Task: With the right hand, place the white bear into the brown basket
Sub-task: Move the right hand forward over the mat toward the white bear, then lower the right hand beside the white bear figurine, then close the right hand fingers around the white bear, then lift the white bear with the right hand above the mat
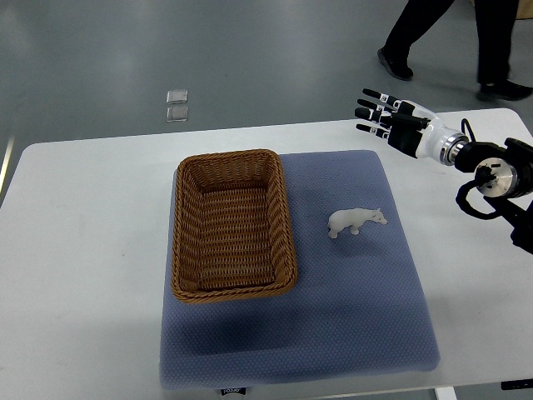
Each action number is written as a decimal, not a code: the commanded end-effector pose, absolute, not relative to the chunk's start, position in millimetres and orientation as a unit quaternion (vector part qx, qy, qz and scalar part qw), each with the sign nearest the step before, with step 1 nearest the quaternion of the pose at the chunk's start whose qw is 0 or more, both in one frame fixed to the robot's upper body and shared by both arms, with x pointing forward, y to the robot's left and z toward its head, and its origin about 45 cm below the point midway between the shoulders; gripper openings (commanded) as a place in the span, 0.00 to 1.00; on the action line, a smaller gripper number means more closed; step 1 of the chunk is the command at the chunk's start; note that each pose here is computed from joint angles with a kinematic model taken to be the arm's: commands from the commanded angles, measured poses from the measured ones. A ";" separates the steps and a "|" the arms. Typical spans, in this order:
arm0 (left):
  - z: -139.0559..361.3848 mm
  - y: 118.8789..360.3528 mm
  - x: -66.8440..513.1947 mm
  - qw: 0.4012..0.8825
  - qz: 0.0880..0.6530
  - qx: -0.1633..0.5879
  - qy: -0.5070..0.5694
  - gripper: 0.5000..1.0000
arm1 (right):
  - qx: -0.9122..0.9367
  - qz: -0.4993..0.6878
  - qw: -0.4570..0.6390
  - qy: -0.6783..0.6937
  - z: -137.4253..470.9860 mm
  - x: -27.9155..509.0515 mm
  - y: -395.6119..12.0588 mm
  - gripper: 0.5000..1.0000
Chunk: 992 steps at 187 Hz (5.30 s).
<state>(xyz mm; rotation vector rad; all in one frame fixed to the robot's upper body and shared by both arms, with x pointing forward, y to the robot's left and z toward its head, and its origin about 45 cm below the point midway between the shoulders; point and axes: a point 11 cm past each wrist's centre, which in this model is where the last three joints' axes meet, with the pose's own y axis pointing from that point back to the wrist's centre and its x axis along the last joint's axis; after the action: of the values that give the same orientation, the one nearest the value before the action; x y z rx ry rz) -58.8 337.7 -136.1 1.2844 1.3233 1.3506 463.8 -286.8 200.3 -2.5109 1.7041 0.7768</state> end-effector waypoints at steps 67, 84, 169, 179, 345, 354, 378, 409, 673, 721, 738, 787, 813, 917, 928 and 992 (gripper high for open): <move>-136.4 336.9 -54.8 0.419 0.538 0.510 0.525 1.00 | -0.809 0.238 -0.004 0.538 204.6 464.4 -288.9 0.86; -136.4 336.9 -54.8 0.419 0.538 0.510 0.525 1.00 | -0.819 0.223 -0.017 0.528 206.4 463.9 -288.1 0.86; -136.4 336.9 -54.8 0.419 0.538 0.510 0.525 1.00 | -0.860 0.136 -0.071 0.487 213.0 458.7 -283.4 0.86; -136.4 336.9 -54.8 0.419 0.538 0.510 0.525 1.00 | -0.865 0.129 -0.083 0.478 211.3 456.3 -281.7 0.86; -136.4 336.9 -54.8 0.419 0.538 0.510 0.525 1.00 | -0.898 -0.157 -0.322 0.255 226.1 422.2 -264.5 0.86; -136.4 336.9 -54.8 0.419 0.538 0.510 0.525 1.00 | -0.896 -0.164 -0.330 0.248 221.7 419.6 -264.2 0.86; -136.5 336.3 -54.7 0.419 0.537 0.510 0.525 1.00 | -0.890 -0.180 -0.348 0.233 216.4 416.5 -262.1 0.86; -136.4 336.9 -54.8 0.419 0.538 0.510 0.525 1.00 | -0.887 -0.194 -0.366 0.203 206.9 408.0 -253.7 0.86; -136.4 336.9 -54.8 0.419 0.538 0.510 0.525 1.00 | -0.854 -0.272 -0.397 0.198 168.8 395.5 -244.2 0.12; -136.4 336.9 -54.8 0.419 0.538 0.510 0.525 1.00 | -0.859 -0.280 -0.381 0.194 175.1 396.7 -241.0 0.00; -136.4 336.9 -54.8 0.419 0.538 0.510 0.525 1.00 | -0.863 -0.284 -0.372 0.192 177.6 396.9 -239.4 0.00; -136.4 336.8 -55.0 0.418 0.537 0.510 0.525 1.00 | -0.864 -0.306 -0.351 0.191 197.3 405.1 -237.7 0.00; -136.4 336.9 -54.8 0.419 0.538 0.510 0.525 1.00 | -0.864 -0.320 -0.337 0.193 211.3 411.4 -234.8 0.00; -136.4 336.9 -54.8 0.419 0.538 0.510 0.525 1.00 | -0.848 -0.391 -0.305 0.188 282.0 441.1 -207.2 0.00; -136.4 336.9 -54.8 0.419 0.538 0.510 0.525 1.00 | -0.845 -0.399 -0.304 0.188 288.9 443.5 -205.1 0.00; -136.4 336.9 -54.8 0.419 0.538 0.510 0.525 1.00 | -0.838 -0.439 -0.279 0.165 333.6 452.5 -166.8 0.00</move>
<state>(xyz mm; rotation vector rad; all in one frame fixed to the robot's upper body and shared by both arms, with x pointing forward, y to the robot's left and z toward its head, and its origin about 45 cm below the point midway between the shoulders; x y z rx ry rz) -54.8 336.7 -136.4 1.2789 1.3160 1.3484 450.1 -174.2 320.4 -3.2674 0.6508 -1.6552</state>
